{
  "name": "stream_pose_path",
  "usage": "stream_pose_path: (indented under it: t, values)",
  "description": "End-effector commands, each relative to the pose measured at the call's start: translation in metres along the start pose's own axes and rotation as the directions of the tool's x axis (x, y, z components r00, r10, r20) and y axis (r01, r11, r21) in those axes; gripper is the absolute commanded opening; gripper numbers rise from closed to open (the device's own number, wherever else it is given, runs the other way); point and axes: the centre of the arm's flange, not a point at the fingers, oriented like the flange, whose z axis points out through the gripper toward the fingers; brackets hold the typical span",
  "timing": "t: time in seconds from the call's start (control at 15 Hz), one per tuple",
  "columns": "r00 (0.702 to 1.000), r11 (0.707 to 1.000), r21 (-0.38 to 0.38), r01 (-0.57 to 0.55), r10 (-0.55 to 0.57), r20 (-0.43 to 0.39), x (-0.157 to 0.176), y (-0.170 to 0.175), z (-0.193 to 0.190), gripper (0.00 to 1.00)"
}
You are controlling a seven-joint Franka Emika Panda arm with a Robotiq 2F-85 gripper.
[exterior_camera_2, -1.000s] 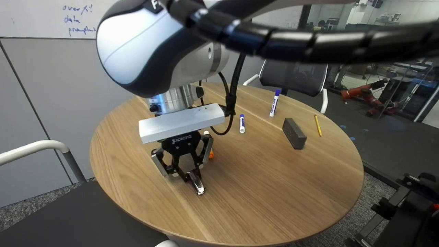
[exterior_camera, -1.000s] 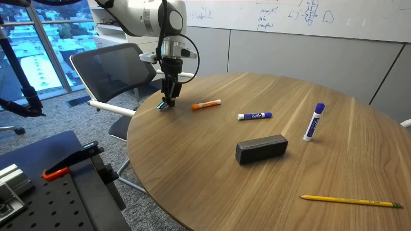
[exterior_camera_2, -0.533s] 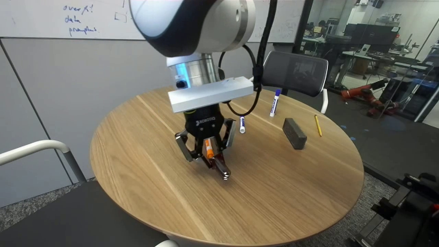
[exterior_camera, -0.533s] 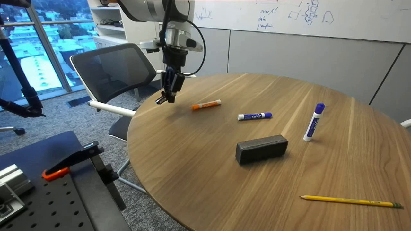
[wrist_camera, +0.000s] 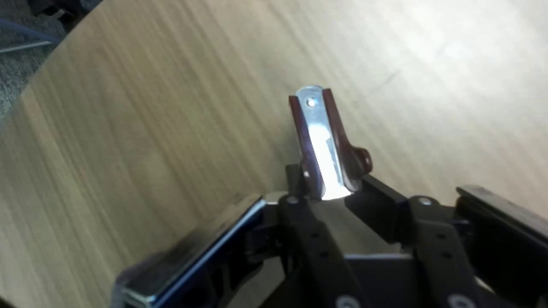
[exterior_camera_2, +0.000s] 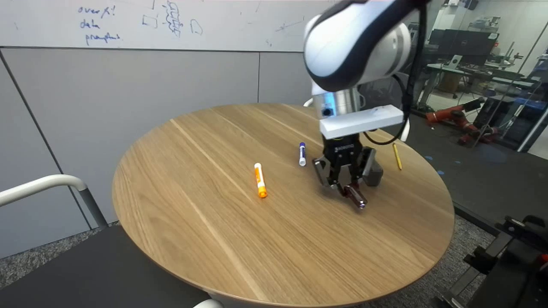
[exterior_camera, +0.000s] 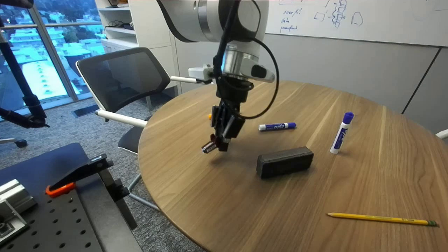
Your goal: Move the silver object to the right
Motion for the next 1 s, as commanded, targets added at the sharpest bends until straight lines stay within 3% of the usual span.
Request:
stream_pose_path:
  t: [0.0, 0.2, 0.27, 0.33, 0.67, 0.73, 0.93]
  values:
    - [0.999, 0.999, 0.013, -0.035, 0.035, -0.007, -0.012, 0.073, 0.043, 0.08]
    - [0.999, 0.999, -0.003, -0.045, 0.045, -0.007, -0.018, 0.09, 0.064, 0.08]
    - [0.999, 0.999, -0.006, -0.05, 0.05, -0.012, -0.022, 0.093, 0.064, 0.57]
    - [0.999, 0.999, -0.002, -0.047, 0.047, -0.019, -0.028, 0.095, 0.062, 0.58]
    - [0.995, 0.999, 0.051, 0.0, 0.005, -0.099, -0.072, 0.094, 0.026, 0.92]
    - [0.998, 0.999, 0.026, -0.037, 0.039, -0.052, -0.033, 0.086, 0.051, 0.74]
    - [0.997, 0.999, 0.04, -0.019, 0.022, -0.077, -0.054, 0.084, 0.032, 0.93]
